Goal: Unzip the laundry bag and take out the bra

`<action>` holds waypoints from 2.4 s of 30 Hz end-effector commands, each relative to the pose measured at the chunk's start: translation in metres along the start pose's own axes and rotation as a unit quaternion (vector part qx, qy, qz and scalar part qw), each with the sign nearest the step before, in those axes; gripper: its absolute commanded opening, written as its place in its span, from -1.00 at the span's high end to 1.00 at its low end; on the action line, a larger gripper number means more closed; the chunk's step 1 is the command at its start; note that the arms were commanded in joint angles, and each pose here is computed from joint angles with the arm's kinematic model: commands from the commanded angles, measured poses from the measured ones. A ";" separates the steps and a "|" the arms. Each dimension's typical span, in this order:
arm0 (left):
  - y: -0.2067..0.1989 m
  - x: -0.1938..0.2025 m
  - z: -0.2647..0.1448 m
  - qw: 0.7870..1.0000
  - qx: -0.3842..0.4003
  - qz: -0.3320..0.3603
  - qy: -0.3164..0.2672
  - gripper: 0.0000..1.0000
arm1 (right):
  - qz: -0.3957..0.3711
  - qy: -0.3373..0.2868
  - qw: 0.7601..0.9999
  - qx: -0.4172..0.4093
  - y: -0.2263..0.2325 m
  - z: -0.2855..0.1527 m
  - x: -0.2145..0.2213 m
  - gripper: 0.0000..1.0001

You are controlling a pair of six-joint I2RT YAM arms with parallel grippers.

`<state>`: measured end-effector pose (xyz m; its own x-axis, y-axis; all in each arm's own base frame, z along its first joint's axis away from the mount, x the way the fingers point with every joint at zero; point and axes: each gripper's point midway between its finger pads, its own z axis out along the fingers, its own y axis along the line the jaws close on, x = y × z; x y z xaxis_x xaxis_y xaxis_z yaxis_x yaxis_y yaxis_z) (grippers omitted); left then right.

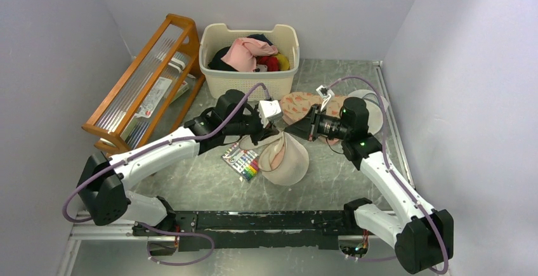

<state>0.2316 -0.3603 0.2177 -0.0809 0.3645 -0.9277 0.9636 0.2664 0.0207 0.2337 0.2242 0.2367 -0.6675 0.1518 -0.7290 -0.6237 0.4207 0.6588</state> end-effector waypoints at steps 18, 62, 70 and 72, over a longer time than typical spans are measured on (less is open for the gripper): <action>-0.032 -0.069 -0.057 0.984 0.034 0.116 -0.133 0.86 | 0.052 0.012 0.998 -0.024 -0.043 -0.003 0.006 1.00; 0.103 -0.023 -0.049 0.974 -0.205 -0.090 -0.022 0.84 | 0.118 0.043 0.956 0.267 -0.062 -0.052 0.091 -0.30; 0.145 0.009 -0.067 0.932 -0.339 -0.124 0.032 0.64 | 0.113 0.010 0.922 0.370 -0.103 -0.068 0.092 -0.08; 0.154 0.016 -0.075 0.918 -0.372 -0.131 0.044 0.46 | 0.113 -0.003 0.919 0.378 -0.107 -0.068 0.087 -0.07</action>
<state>0.3324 -0.2833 0.2238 -0.3040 0.2959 -0.9056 0.6687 0.7433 0.0184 0.1951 0.1412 0.1101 -0.8015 0.2585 -0.5392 -0.0614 0.8614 0.5042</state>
